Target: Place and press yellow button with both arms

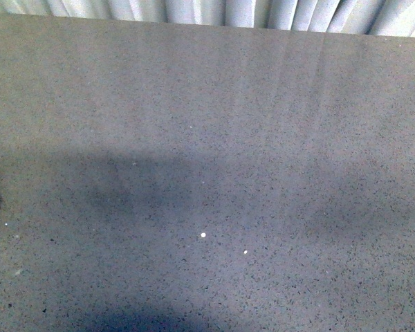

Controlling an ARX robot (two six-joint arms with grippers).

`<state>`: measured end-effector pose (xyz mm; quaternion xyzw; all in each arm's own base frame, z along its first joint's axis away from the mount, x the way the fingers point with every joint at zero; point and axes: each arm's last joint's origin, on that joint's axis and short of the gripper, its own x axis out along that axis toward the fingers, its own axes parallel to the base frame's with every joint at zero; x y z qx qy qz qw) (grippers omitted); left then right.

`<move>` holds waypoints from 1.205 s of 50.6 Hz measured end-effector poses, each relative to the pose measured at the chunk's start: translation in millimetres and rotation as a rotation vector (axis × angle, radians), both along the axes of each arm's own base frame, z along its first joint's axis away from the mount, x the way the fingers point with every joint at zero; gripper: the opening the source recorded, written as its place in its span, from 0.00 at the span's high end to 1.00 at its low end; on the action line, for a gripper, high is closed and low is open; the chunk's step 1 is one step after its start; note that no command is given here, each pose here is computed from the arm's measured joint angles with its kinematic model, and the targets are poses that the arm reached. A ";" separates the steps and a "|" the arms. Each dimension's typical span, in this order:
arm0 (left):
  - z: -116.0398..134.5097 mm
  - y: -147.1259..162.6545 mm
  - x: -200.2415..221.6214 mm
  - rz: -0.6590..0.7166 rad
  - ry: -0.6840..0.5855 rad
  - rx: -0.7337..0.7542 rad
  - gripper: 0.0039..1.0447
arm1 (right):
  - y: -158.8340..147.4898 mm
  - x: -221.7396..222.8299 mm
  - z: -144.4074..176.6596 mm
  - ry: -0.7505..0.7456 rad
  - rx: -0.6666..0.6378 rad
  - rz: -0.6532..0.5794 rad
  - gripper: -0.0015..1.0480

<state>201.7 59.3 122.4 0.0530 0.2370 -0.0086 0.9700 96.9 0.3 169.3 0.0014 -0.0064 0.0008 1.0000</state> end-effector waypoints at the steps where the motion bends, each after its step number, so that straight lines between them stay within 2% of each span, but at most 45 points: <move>1: -1.6 1.6 1.4 0.004 0.005 0.000 0.09 | 0.0 0.0 0.0 0.000 0.000 0.000 0.09; 13: -7.9 21.3 14.3 0.073 0.024 -0.007 0.09 | 0.0 0.0 0.0 0.000 0.000 0.000 0.09; 24: -19.9 37.5 14.9 0.145 0.056 -0.072 0.09 | 0.0 0.0 0.0 0.000 0.000 0.000 0.09; 61: -45.5 43.2 13.9 0.155 0.123 -0.103 0.09 | 0.0 0.0 0.0 0.000 0.000 0.000 0.09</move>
